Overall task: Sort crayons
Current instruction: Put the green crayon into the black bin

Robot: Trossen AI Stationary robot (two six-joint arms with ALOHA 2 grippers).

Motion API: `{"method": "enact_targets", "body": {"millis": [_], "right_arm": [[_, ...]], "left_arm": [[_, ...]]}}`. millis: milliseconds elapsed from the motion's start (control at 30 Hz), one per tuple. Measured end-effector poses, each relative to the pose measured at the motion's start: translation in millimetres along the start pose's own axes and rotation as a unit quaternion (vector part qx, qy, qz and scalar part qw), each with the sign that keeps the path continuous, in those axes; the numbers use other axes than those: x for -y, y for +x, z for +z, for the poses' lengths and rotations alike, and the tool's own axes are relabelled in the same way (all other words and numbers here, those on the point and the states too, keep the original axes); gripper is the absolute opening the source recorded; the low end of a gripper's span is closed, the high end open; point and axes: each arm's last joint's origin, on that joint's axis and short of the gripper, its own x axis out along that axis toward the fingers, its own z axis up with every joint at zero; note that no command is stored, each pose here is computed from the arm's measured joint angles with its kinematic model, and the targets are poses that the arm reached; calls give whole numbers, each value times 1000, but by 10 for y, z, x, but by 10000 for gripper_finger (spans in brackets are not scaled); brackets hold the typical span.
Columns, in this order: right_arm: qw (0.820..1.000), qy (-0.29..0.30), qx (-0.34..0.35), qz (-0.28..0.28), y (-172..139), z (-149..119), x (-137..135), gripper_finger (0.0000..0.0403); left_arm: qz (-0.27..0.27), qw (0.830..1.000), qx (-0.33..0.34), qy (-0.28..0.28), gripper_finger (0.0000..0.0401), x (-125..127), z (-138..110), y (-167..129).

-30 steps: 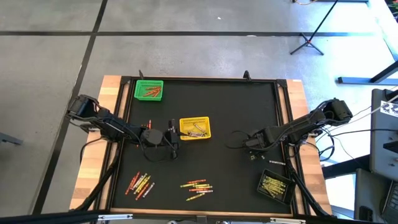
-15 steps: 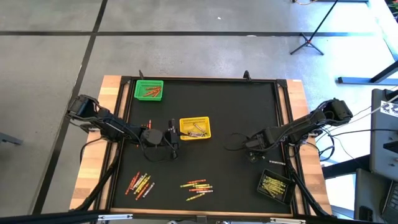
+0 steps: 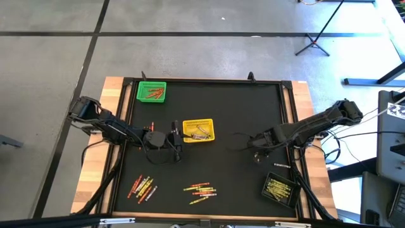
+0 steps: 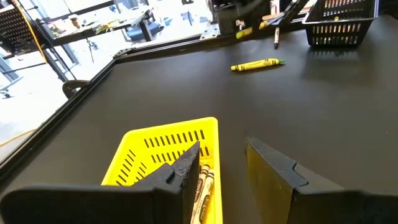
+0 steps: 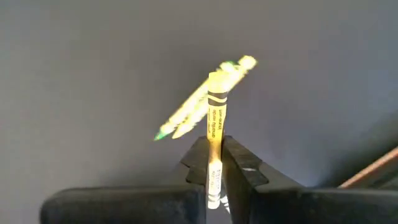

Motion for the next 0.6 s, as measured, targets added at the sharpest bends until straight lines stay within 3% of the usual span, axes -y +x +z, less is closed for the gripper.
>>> {"method": "enact_targets", "body": {"millis": [300,600], "right_arm": [[997,-40,-9,69,-279,-483,-319,30],[996,7,-41,80,-294,-1054,-439,30]], "left_arm": [[0,1000,2,-2,115,0,4,0],[1,1000,10,-6,115,-2,21,0]]}}
